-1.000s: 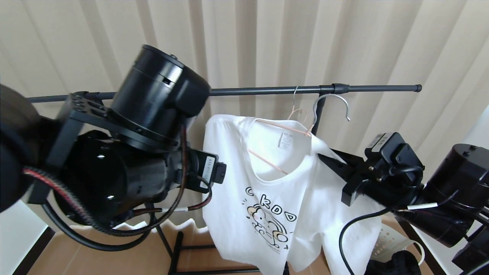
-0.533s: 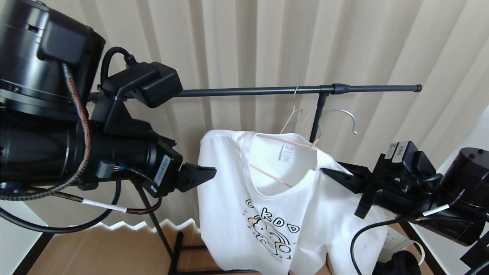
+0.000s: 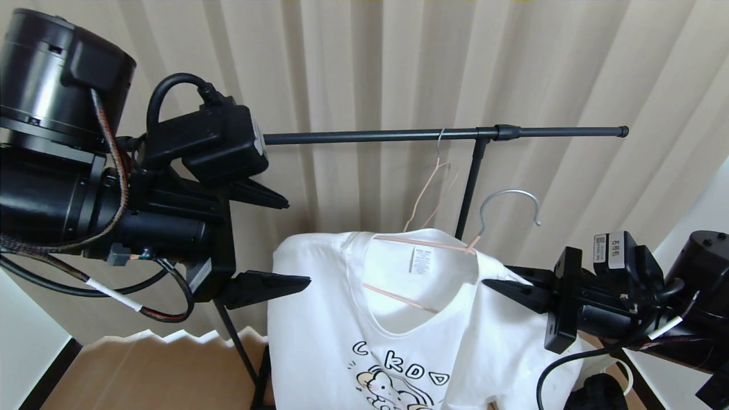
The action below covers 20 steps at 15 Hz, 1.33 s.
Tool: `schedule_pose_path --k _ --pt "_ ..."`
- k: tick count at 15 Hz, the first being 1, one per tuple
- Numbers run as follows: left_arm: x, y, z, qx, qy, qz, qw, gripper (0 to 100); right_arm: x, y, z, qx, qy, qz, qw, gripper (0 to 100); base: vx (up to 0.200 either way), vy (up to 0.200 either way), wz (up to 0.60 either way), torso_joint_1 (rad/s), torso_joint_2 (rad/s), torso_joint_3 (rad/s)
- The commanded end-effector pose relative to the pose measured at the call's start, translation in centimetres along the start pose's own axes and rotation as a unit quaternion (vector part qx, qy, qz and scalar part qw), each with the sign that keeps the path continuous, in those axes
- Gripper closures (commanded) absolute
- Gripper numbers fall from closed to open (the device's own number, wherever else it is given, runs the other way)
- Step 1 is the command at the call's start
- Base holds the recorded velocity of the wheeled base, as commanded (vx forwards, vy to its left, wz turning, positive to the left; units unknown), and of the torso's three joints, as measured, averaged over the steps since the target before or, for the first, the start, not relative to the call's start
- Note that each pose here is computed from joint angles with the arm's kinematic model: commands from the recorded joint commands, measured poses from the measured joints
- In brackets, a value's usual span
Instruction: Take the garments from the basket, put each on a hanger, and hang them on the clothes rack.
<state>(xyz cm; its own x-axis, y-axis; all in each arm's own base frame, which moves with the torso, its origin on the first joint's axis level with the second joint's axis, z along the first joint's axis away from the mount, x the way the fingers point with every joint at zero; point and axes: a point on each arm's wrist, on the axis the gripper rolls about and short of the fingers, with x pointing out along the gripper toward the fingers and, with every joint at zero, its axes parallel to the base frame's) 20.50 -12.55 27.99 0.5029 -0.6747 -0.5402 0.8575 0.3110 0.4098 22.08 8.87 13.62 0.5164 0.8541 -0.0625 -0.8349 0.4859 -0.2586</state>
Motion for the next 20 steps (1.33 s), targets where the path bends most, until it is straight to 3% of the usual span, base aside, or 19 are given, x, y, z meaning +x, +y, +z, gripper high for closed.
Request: schedule_pose_path --k 1,2,6,10,14,20 --pt "2.1 0.2 -0.5 0.032 0.016 -0.025 0.9991 0 -0.1 0.4 -0.2 0.005 0.001 0.018 0.9998 100 0.000 0.000 0.00 0.000 0.00 0.000" --pt "2.7 0.2 -0.5 0.050 0.017 -0.033 0.9980 0 -0.2 0.6 -0.2 0.006 0.000 0.025 0.9997 100 0.000 0.000 0.00 0.000 0.00 0.000" --pt "4.6 -0.3 -0.4 0.054 -0.001 -0.082 0.9952 0 0.0 1.5 0.0 0.004 -0.005 0.042 0.9991 100 0.000 0.000 0.00 0.000 0.00 0.000" --pt "6.3 -0.4 -0.3 0.055 -0.004 -0.092 0.9942 0 0.1 2.6 0.7 -0.002 -0.017 0.065 0.9977 100 0.000 0.000 0.00 0.000 0.00 0.000" --pt "7.5 -0.9 0.2 0.060 -0.017 -0.101 0.9930 0 0.2 2.9 0.9 -0.002 -0.019 0.071 0.9973 100 0.000 0.000 0.00 0.000 0.00 0.000" --pt "8.2 -1.4 0.0 0.046 -0.012 -0.110 0.9928 0 -0.2 3.1 1.6 -0.010 -0.031 0.068 0.9972 100 0.000 0.000 0.00 0.000 0.00 0.000"
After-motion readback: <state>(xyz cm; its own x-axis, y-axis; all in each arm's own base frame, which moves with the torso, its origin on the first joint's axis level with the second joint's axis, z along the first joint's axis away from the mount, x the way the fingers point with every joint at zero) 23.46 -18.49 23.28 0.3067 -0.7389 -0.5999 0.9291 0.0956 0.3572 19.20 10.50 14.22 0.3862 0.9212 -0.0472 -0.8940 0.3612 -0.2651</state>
